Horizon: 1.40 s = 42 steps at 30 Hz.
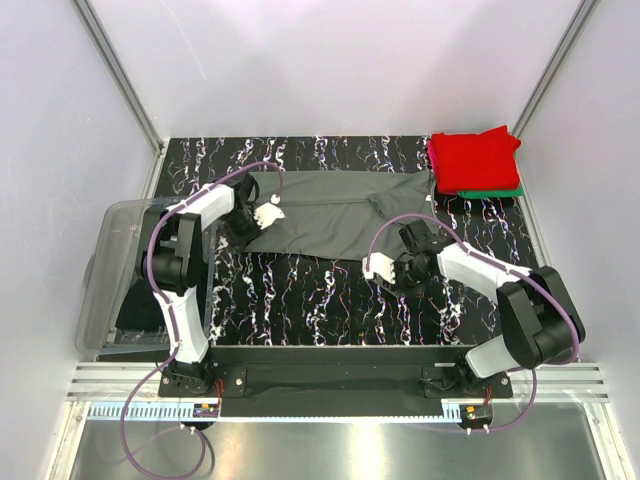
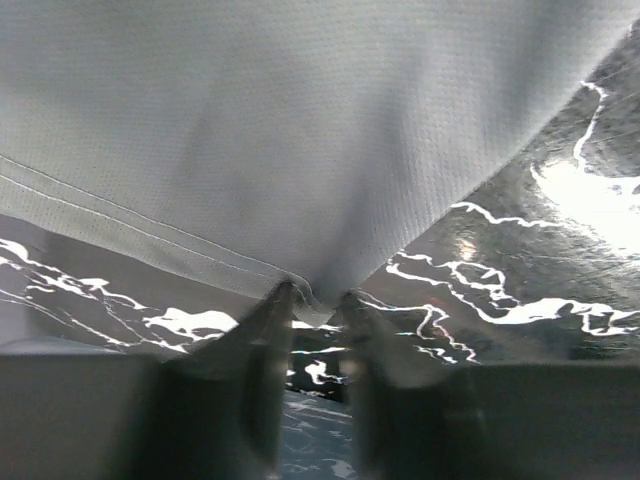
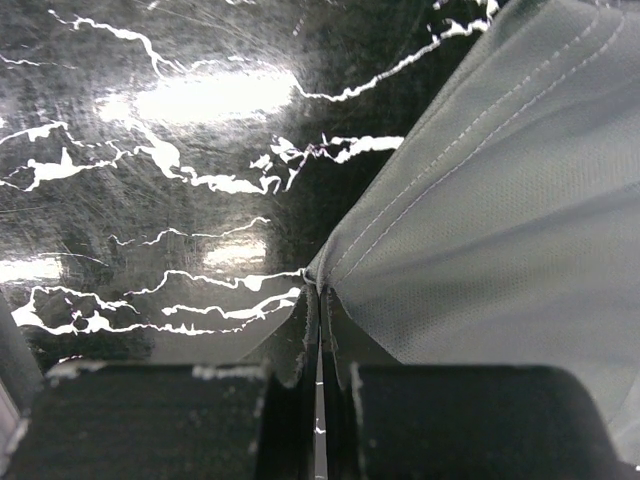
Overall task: Fold and stack the t-shirts
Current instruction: Fold the tshirt
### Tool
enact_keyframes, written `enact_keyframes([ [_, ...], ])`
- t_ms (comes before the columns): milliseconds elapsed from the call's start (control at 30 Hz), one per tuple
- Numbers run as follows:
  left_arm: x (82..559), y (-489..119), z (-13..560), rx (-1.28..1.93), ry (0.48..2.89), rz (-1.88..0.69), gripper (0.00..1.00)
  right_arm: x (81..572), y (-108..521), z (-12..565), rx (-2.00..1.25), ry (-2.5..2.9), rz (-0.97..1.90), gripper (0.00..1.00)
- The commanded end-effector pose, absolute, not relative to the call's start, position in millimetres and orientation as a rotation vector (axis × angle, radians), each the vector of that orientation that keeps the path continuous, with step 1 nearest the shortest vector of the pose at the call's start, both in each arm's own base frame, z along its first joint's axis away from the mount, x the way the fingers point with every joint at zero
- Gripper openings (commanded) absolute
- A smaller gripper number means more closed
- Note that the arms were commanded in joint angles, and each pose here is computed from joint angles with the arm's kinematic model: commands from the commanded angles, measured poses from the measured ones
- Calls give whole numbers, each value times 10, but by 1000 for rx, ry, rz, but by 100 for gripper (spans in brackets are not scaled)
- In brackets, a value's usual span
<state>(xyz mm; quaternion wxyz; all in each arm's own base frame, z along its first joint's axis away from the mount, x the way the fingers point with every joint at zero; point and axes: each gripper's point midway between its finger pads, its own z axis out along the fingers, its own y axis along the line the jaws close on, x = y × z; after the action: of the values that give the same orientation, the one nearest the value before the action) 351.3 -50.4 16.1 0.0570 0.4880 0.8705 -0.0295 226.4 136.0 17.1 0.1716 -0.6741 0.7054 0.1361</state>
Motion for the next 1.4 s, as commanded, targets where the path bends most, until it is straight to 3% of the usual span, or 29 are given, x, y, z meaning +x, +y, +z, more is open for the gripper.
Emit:
enact_keyframes([
  [0,3584,-478,120,1494,2640,-79,19,2316,1361,227,-1868,2052,357,0],
  [67,3588,-463,126,1494,2647,-67,2,2368,1354,282,-1827,2066,339,0],
  [100,3583,-459,130,1499,2648,-67,0,2434,1343,340,-1776,2088,328,0],
  [433,3727,-433,466,1528,2576,5,0,3073,1147,1119,-1469,2076,194,0],
  [867,3930,-502,823,1584,2521,46,0,3843,914,1872,-1297,1976,37,0],
  [1367,4308,-486,939,1639,2505,138,0,4817,837,2021,-1278,1913,-83,0],
])
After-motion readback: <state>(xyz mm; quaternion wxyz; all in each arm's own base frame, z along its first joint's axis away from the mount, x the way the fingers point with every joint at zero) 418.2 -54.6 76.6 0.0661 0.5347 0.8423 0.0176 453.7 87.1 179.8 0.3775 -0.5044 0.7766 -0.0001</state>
